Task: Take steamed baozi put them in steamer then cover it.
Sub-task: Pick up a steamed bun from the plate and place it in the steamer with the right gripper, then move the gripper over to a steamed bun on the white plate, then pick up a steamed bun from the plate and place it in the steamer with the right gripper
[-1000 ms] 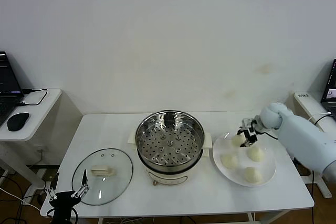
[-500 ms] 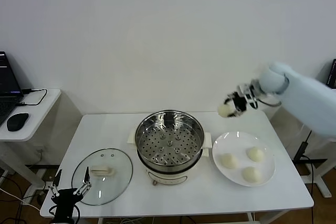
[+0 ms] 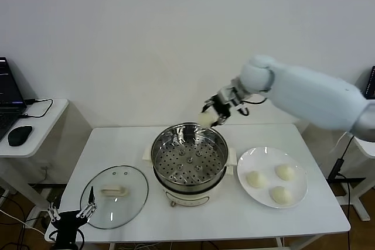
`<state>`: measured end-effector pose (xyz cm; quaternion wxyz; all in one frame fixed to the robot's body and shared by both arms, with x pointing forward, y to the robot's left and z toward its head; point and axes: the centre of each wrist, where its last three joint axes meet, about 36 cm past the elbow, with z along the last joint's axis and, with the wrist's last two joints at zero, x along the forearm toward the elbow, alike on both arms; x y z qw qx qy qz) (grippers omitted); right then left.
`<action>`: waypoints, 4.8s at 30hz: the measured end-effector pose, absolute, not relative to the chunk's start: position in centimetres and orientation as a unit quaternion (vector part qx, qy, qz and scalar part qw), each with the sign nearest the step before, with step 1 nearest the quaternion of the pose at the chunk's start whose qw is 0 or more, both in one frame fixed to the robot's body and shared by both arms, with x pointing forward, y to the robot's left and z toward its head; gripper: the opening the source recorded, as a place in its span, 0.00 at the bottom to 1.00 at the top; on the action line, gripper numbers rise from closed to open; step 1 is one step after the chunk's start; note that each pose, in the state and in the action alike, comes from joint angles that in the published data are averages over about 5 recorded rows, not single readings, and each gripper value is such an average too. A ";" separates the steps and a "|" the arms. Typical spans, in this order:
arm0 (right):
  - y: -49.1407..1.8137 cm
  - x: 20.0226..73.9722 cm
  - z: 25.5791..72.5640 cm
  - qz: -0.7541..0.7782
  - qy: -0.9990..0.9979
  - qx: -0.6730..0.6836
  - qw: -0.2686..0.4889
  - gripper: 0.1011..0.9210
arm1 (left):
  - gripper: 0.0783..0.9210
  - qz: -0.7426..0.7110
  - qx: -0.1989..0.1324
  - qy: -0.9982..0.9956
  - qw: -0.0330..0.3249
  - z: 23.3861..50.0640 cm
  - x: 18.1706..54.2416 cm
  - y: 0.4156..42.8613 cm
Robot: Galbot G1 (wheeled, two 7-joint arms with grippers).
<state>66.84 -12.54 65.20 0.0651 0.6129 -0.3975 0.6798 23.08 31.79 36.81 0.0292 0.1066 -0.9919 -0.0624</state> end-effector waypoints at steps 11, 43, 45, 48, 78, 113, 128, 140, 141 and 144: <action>-8.7 67.0 61.7 0.732 -0.286 0.618 0.001 0.60 | 0.88 -0.059 0.112 -0.992 0.025 37.1 23.1 31.7; -11.1 66.8 65.4 0.733 -0.352 0.579 0.058 0.88 | 0.88 -0.059 0.113 -0.992 0.020 37.6 23.2 31.9; -12.4 66.0 66.6 0.722 -0.383 0.569 0.088 0.88 | 0.88 -0.059 0.112 -0.992 0.019 37.6 23.3 31.9; -14.8 64.5 67.6 0.704 -0.420 0.557 0.130 0.88 | 0.88 -0.059 0.110 -0.992 0.019 37.6 23.3 31.9; -33.8 57.3 53.5 0.574 -0.544 0.499 0.355 0.88 | 0.88 -0.067 0.112 -0.991 0.030 37.8 23.2 32.4; -31.4 58.5 44.6 0.567 -0.536 0.500 0.377 0.74 | 0.88 -0.066 0.122 -0.990 0.032 37.5 23.1 32.7; -32.8 59.3 50.2 0.566 -0.544 0.495 0.372 0.66 | 0.88 -0.065 0.121 -0.990 0.027 37.7 23.2 32.6; -29.2 60.7 63.4 0.580 -0.575 0.487 0.311 0.67 | 0.88 -0.060 0.110 -0.992 0.018 38.0 24.0 32.2; -28.5 60.8 64.5 0.581 -0.577 0.488 0.303 0.67 | 0.88 -0.059 0.109 -0.992 0.017 38.0 24.1 32.1; -25.8 60.8 66.9 0.578 -0.583 0.495 0.284 0.68 | 0.88 -0.058 0.107 -0.992 0.016 38.0 24.2 32.0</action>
